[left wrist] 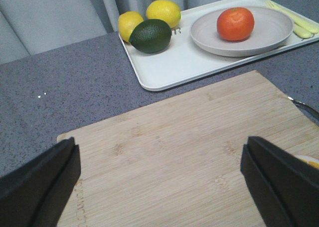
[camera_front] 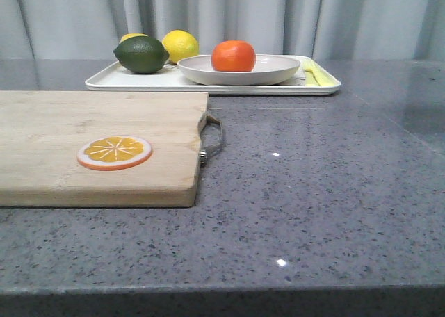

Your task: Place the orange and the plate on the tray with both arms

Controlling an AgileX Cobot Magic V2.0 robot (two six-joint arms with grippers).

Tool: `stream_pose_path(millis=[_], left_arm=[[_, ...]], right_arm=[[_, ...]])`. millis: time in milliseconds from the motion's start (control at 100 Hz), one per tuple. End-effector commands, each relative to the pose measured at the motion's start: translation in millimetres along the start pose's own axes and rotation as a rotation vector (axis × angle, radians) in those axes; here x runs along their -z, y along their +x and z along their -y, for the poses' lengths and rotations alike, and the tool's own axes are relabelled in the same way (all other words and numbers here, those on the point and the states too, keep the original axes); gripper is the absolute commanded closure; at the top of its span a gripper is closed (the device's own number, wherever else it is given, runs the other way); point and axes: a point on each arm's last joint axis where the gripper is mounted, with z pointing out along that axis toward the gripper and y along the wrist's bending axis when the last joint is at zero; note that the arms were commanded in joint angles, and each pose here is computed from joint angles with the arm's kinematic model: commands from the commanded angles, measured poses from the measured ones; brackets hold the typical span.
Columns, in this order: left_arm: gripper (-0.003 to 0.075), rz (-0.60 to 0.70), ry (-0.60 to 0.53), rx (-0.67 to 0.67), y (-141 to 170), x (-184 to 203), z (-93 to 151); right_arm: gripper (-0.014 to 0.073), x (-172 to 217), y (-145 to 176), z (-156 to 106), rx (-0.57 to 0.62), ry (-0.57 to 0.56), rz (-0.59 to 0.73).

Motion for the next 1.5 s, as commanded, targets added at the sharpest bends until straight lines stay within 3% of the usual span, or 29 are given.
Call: stream_pose_path(millis=[0, 350, 660, 870, 1070, 1190, 1430, 1490], left_arm=[[0.0104, 0.140, -0.022, 0.013, -17, 13, -2], [0.0241, 0.325, -0.045, -0.009, -2, 62, 3], [0.0259, 0.372, -0.046, -0.012, 36, 79, 8], [0.0260, 0.365, -0.045, -0.011, 39, 78, 8], [0.0275, 0.369, -0.046, -0.011, 39, 78, 8], [0.0381, 0.369, -0.046, -0.011, 39, 78, 8], [0.0710, 0.369, -0.046, -0.011, 39, 78, 8], [0.0741, 0.369, -0.046, -0.011, 39, 78, 8]], right_arm=[[0.0150, 33, 12, -2, 0.008, 0.093, 0.159], [0.0150, 84, 110, -19, -0.004, 0.204, 0.269], [0.0150, 127, 141, -33, 0.012, 0.229, 0.416], [0.0151, 137, 164, -40, 0.005, 0.214, 0.434], [0.0162, 138, 165, -40, 0.004, 0.217, 0.441], [0.0270, 138, 165, -40, 0.004, 0.218, 0.443], [0.0682, 138, 165, -40, 0.004, 0.219, 0.444], [0.0691, 138, 165, -40, 0.004, 0.219, 0.445]])
